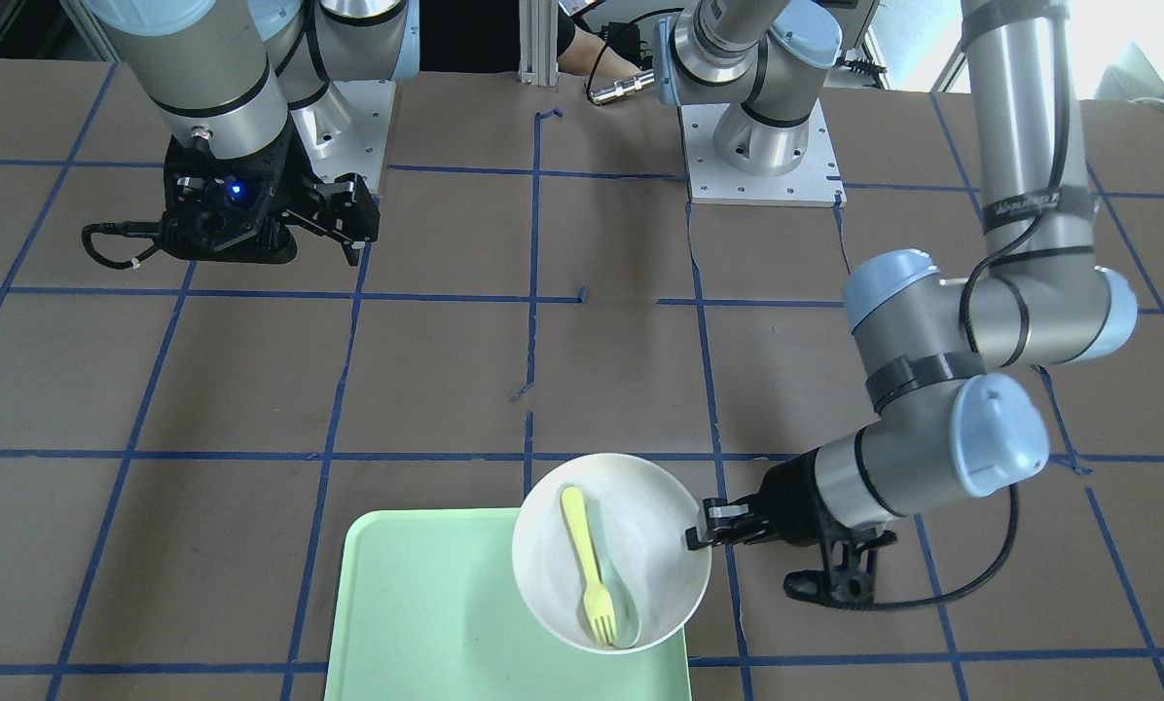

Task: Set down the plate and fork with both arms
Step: 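Carry the plate with the left gripper onto the mint-green tray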

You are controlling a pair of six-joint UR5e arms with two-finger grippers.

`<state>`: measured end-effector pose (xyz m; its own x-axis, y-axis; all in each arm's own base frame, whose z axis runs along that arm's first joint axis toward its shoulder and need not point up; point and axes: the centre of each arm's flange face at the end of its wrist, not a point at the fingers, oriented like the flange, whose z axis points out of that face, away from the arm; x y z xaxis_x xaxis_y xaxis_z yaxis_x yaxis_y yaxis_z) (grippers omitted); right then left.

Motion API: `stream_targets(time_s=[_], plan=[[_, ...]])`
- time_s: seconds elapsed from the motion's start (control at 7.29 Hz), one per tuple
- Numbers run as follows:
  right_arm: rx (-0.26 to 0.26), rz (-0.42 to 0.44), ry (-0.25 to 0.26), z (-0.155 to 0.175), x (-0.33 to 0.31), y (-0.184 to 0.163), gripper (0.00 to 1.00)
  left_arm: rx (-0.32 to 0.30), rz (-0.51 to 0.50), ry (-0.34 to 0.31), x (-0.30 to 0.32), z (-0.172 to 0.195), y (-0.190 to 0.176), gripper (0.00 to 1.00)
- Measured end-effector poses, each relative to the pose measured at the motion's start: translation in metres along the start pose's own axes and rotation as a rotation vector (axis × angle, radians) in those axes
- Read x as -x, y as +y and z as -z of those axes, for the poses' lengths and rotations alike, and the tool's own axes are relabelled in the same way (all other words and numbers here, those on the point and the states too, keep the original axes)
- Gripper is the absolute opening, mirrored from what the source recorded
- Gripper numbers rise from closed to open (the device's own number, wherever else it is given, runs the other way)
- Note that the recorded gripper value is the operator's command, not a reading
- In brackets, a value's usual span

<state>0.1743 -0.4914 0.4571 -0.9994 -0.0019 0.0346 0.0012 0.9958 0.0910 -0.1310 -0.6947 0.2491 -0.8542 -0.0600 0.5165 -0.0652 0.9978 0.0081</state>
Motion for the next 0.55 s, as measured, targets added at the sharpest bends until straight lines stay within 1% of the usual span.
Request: stream_targets(time_s=[0.27, 0.55], plan=[[0.015, 0.000, 0.000, -0.008, 0.001, -0.006, 1.00, 0.019, -0.067, 0.004, -0.029, -0.055, -0.032, 0.00], [0.021, 0.001, 0.000, -0.011, 0.001, -0.009, 1.00, 0.024, -0.139, -0.003, -0.032, -0.088, -0.048, 0.00]])
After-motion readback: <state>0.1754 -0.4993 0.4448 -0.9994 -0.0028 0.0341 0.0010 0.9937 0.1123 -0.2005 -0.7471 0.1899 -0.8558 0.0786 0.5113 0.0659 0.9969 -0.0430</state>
